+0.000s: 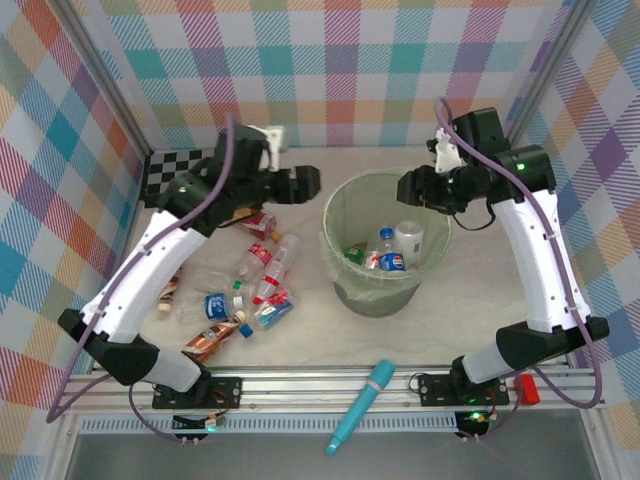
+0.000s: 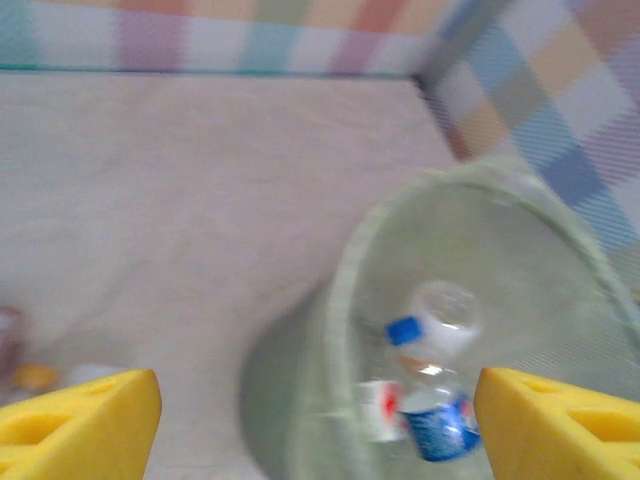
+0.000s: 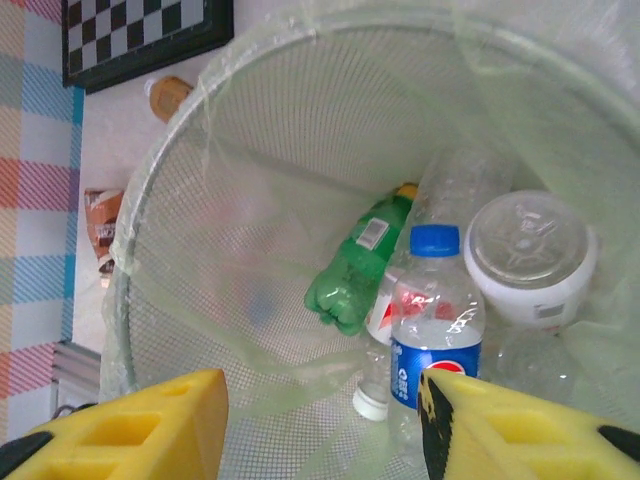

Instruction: Put the plastic bottles in the bin

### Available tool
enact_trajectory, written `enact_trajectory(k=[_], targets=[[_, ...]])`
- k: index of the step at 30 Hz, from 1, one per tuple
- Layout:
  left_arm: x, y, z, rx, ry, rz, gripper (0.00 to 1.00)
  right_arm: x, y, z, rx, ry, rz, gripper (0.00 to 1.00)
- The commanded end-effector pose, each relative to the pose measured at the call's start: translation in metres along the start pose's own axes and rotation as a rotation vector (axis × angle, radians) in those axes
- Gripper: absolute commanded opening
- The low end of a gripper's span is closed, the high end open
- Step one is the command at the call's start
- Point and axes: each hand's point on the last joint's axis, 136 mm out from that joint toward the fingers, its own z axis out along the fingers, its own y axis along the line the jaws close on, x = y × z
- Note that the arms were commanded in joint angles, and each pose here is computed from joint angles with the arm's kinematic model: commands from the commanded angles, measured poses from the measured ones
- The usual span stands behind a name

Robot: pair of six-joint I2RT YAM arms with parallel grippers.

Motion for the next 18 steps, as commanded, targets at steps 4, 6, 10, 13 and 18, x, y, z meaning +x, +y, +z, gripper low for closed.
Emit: enact_trajectory(k=[4,6,10,13,18], targets=[[0.058,0.126,0.002,-0.324,0.192,-0.133,0.9,0.001,-0.018,-0.019,0.078,-0.035,-0.002,0.55],[0.071,0.158,0.011,-0.375,0.227,-0.204,0.91,0.002,-0.022,-0.02,0.082,-0.035,0.003,0.55],[0.082,0.203,0.043,-0.421,0.213,-0.348,0.98,0.006,-0.026,-0.02,0.082,-0.028,0.004,0.56],[0.081,0.229,0.075,-0.441,0.175,-0.461,1.0,0.011,-0.027,-0.02,0.079,-0.019,-0.004,0.56],[0.085,0.259,0.139,-0.425,0.171,-0.617,1.0,0.018,-0.029,-0.022,0.078,-0.018,-0.018,0.56]])
